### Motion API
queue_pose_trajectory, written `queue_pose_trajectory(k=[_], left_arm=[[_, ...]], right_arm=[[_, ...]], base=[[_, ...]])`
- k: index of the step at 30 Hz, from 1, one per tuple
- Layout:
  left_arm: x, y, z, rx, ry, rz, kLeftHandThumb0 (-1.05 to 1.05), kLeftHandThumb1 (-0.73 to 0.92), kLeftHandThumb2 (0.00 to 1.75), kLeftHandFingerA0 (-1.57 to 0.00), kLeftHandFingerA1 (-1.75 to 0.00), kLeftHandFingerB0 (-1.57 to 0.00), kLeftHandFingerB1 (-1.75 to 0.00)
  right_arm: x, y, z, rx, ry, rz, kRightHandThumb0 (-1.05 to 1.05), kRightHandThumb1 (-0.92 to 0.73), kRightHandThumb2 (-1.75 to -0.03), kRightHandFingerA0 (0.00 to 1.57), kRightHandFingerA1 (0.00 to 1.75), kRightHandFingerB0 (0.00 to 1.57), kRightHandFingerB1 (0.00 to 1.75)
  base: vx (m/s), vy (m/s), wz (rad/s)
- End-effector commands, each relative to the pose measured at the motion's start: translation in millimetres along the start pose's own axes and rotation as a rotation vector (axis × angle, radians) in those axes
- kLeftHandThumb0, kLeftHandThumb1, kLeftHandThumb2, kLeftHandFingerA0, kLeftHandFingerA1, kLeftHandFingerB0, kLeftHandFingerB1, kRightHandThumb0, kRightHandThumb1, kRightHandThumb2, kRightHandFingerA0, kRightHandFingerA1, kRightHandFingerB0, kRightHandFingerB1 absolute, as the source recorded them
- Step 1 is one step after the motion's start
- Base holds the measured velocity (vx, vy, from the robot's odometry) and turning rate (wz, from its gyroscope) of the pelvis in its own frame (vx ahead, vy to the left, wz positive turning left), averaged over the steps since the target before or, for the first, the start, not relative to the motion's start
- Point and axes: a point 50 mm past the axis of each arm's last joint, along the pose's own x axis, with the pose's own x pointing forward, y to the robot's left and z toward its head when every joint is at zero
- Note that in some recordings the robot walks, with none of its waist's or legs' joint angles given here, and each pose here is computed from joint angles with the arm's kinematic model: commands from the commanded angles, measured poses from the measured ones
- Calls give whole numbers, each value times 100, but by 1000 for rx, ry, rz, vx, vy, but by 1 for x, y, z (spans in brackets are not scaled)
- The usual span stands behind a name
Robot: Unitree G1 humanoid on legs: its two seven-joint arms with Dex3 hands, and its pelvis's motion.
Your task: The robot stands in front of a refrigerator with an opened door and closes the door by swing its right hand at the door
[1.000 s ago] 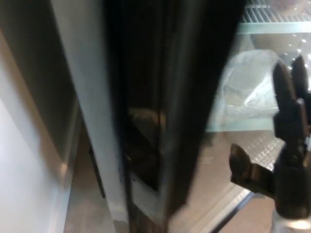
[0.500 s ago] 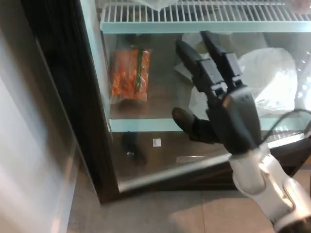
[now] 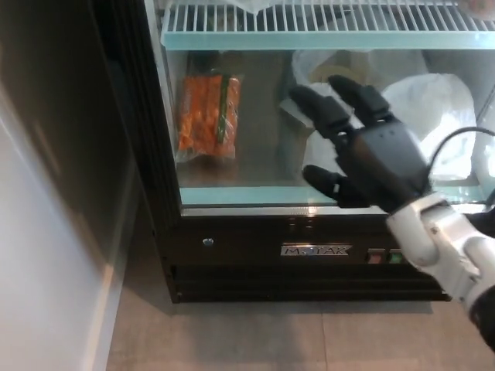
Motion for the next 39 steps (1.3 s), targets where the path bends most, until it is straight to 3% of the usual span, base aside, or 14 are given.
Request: queue_pose_trajectory(k=[1, 4, 8, 11, 13, 17, 18, 19, 20, 24, 26, 28, 36, 39], left_arm=[[-2, 3, -2, 17, -10, -12, -56, 66, 98, -37, -53, -24, -46], [-2, 4, -3, 14, -12, -11, -55, 65, 98, -37, -54, -24, -46], [0, 7, 1, 10, -6, -9, -57, 66, 96, -35, -52, -24, -46], [0, 7, 1, 9, -6, -9, -57, 66, 96, -35, -52, -24, -46], [0, 8, 1, 10, -13, -13, -58, 67, 96, -34, -51, -25, -46], [0, 7, 0, 9, -8, -16, -58, 67, 96, -34, -51, -25, -46], [-1, 8, 0, 16, -6, -14, -57, 66, 96, -34, -52, -23, -45], [-1, 8, -1, 20, -4, -13, -57, 66, 96, -34, -52, -23, -45], [-1, 8, -1, 24, 2, -10, -56, 65, 97, -35, -52, -23, -45], [-1, 9, -2, 21, 7, -7, -56, 65, 97, -35, -52, -23, -45], [-1, 11, -2, 23, 15, 11, -55, 65, 96, -36, -53, -23, -45], [-2, 9, -6, 22, 23, 9, -57, 66, 96, -34, -51, -24, -45], [-6, 5, -17, 0, 51, -6, -58, 65, 97, -33, -52, -21, -44], [-7, 3, -20, 3, 61, -8, -58, 66, 97, -33, -51, -20, -44]], right_arm=[[-50, 3, -10, 65, 46, -24, -67, -75, -108, 3, 32, 3, 31], [-68, 8, -8, 86, 49, -26, -67, -74, -107, 2, 32, 3, 32], [-127, 29, -11, 159, 169, 25, -68, -73, -107, 3, 34, 3, 32], [-136, 33, -12, 170, 202, 46, -68, -73, -107, 3, 34, 3, 32], [-189, 59, -21, 174, 375, 148, -68, -70, -103, 4, 41, 4, 37], [-206, 66, -23, 183, 436, 179, -68, -70, -103, 4, 41, 4, 37], [-222, 73, -27, 176, 505, 229, -65, -90, -67, 14, 29, 12, 27], [-235, 78, -29, 170, 557, 269, -65, -90, -67, 14, 29, 12, 27], [-252, 83, -32, 170, 646, 328, -69, -69, -103, 8, 44, 1, 39], [-260, 85, -35, 183, 705, 356, -69, -69, -103, 8, 44, 1, 39], [-280, 92, -48, 352, 1037, 467, -73, -69, -104, 4, 43, 2, 31], [-294, 96, -50, 401, 1144, 557, -72, -72, -108, 4, 43, 2, 30], [-320, 100, -51, 478, 1342, 753, -71, -72, -109, 2, 33, 1, 28], [-325, 100, -50, 471, 1357, 794, -71, -72, -108, 3, 40, 3, 29]], base=[[0, 0, 0], [0, 0, 0], [0, 0, 0], [0, 0, 0], [0, 0, 0], [0, 0, 0], [0, 0, 0], [0, 0, 0], [0, 0, 0], [0, 0, 0], [0, 0, 0], [0, 0, 0], [0, 0, 0], [0, 0, 0]])
